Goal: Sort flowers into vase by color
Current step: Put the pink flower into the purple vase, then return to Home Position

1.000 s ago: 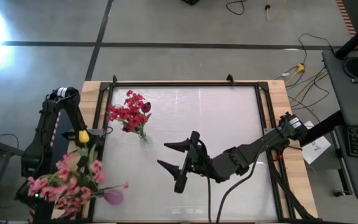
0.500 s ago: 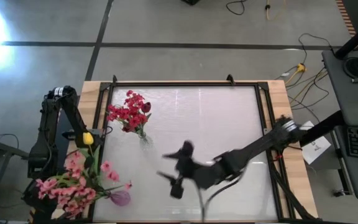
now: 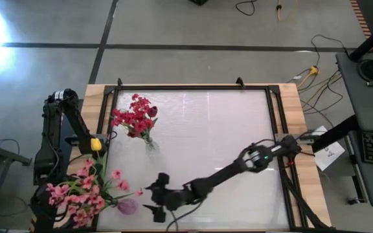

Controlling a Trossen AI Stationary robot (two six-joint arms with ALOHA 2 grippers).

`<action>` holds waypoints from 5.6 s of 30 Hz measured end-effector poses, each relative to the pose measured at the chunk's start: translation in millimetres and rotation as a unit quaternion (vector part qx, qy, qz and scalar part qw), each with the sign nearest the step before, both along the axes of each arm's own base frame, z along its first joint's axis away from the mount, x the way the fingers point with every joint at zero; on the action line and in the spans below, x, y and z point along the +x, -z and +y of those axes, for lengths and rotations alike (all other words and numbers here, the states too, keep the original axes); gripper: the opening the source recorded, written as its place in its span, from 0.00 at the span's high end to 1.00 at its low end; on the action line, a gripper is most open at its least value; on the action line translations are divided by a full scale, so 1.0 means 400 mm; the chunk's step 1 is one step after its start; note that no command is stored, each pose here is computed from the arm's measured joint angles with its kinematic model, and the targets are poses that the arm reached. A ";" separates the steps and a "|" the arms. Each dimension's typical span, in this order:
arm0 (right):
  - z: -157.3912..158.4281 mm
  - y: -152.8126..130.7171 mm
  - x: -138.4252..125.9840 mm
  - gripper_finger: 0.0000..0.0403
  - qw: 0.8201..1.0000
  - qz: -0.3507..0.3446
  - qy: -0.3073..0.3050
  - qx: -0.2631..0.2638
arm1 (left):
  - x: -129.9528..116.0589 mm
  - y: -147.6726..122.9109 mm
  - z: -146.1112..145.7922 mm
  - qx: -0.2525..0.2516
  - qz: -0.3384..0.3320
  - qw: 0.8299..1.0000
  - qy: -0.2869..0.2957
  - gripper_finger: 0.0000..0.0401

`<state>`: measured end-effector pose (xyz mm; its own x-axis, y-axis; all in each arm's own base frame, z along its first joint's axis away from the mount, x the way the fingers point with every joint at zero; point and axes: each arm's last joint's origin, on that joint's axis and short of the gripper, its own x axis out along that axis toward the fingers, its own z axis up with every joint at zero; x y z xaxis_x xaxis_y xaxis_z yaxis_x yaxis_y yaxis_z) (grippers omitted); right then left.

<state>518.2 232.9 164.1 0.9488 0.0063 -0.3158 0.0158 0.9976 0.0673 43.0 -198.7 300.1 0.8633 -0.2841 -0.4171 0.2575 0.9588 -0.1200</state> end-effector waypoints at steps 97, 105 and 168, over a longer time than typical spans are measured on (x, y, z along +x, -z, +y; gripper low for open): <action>-0.059 0.153 0.107 0.18 0.998 0.015 -0.030 -0.045 | 0.133 -0.136 0.037 -0.007 0.161 0.987 -0.026 0.99; -0.062 0.162 0.104 0.18 0.998 0.034 -0.030 -0.052 | 0.134 -0.061 -0.006 0.034 0.184 0.982 0.003 1.00; -0.271 -0.279 -0.593 0.48 0.992 -0.106 -0.045 0.052 | 0.059 0.047 0.294 -0.151 0.062 0.986 -0.033 1.00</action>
